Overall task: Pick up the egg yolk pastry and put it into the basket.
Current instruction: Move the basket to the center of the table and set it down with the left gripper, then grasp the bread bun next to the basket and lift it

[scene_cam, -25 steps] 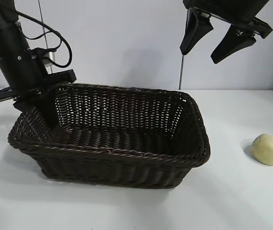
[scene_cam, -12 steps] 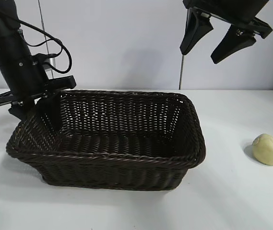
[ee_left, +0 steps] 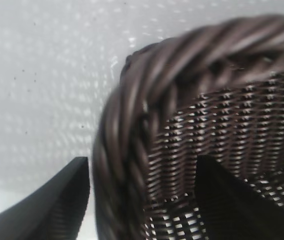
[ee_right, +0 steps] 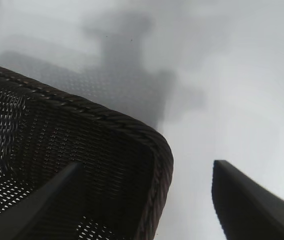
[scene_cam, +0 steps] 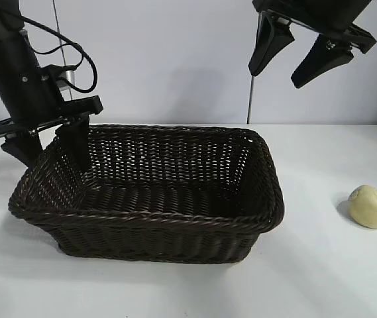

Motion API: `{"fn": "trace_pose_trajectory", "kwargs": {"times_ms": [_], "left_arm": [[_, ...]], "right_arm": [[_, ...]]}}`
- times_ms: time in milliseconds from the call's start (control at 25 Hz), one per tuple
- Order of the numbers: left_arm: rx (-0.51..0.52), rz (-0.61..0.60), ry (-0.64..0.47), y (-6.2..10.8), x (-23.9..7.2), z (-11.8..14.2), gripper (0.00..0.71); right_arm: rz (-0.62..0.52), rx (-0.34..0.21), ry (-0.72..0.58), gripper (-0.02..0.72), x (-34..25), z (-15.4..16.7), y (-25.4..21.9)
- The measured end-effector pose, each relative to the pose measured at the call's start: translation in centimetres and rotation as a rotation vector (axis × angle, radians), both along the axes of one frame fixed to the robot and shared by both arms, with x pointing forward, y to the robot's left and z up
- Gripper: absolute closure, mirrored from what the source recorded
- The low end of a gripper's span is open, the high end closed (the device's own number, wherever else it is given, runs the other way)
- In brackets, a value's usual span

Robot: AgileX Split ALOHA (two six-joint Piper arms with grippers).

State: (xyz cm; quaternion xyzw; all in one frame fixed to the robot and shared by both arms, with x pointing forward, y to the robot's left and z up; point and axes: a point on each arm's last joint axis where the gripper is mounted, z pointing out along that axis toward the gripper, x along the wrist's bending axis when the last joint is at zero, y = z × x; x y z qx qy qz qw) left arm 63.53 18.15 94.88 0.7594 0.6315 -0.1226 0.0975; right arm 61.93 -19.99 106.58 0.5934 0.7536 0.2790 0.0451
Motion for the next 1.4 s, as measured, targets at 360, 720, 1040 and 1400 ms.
{"fn": "trace_pose_trajectory", "kwargs": {"times_ms": [360,720,1040,1400], "left_arm": [[0.051,-0.032,-0.106,0.9,-1.1,4.9,0.258],[0.015,0.000,-0.186,1.2,-3.1,10.0,0.258],[-0.105,0.117,-0.166,0.5,-4.1,12.0,0.258],[-0.225,0.232,-0.180,-0.3,-3.8,10.0,0.258]], "right_arm": [[-0.001,0.000,0.000,0.185,0.0,0.0,0.0],[-0.001,0.000,0.000,0.185,0.0,0.0,0.0],[-0.001,0.000,-0.001,0.185,0.0,0.0,0.0],[-0.001,0.000,-0.001,0.185,0.0,0.0,0.0]]}}
